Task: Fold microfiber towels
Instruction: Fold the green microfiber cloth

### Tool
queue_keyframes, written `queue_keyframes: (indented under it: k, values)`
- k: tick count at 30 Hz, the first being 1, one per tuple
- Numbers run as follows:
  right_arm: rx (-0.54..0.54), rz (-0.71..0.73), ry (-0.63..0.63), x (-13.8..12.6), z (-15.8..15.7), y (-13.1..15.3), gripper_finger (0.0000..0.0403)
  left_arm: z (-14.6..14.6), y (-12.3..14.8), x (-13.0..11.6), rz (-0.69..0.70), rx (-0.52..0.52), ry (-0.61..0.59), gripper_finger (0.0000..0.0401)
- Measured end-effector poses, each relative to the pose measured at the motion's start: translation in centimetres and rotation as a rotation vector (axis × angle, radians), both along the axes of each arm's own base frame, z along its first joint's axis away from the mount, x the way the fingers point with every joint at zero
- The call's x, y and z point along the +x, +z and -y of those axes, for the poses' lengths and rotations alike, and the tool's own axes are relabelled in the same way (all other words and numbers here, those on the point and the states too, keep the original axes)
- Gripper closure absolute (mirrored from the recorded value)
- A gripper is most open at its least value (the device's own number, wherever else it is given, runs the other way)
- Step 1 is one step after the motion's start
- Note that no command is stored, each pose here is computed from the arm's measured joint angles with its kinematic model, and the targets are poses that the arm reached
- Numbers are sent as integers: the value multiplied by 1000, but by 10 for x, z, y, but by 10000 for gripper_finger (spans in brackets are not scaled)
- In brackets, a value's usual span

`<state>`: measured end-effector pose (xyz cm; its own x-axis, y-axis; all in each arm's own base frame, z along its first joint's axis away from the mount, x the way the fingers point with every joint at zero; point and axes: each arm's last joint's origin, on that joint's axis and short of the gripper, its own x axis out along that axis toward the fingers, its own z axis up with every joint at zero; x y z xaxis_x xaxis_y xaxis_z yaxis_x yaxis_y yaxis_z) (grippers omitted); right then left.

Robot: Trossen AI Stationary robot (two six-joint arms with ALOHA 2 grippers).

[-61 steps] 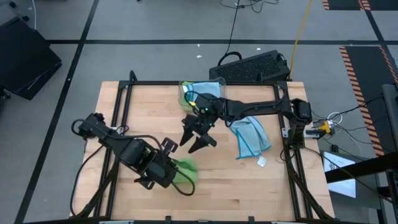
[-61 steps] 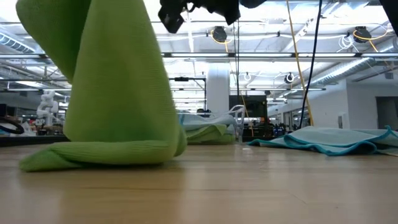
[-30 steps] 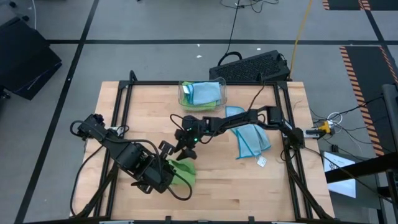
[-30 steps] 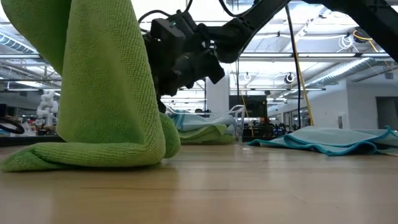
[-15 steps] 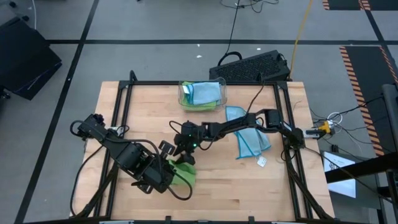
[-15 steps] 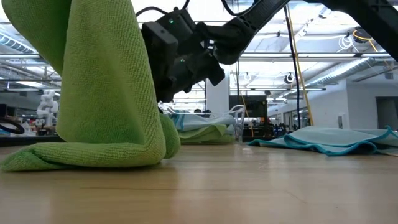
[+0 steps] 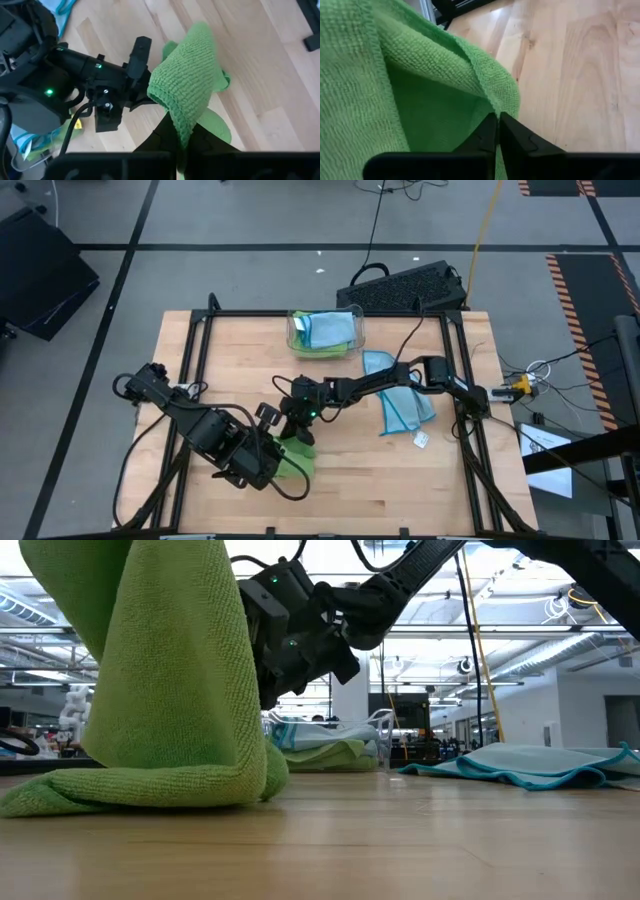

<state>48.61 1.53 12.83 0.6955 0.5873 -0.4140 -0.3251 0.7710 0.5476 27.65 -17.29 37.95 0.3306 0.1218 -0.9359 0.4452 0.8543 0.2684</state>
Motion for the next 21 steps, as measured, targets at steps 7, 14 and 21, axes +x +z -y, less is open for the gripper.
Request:
queue_keyframes:
  k: [7,14,21]
  values:
    - [47,-41,-18,-7,26,21,400,0,-1,0,17,-41,125,396]
    - [-45,-37,-32,-40,40,98,401,0,-20,1,-1,-19,292,396]
    - [-152,-78,-119,-91,39,169,402,-6,-49,2,-42,16,485,396]
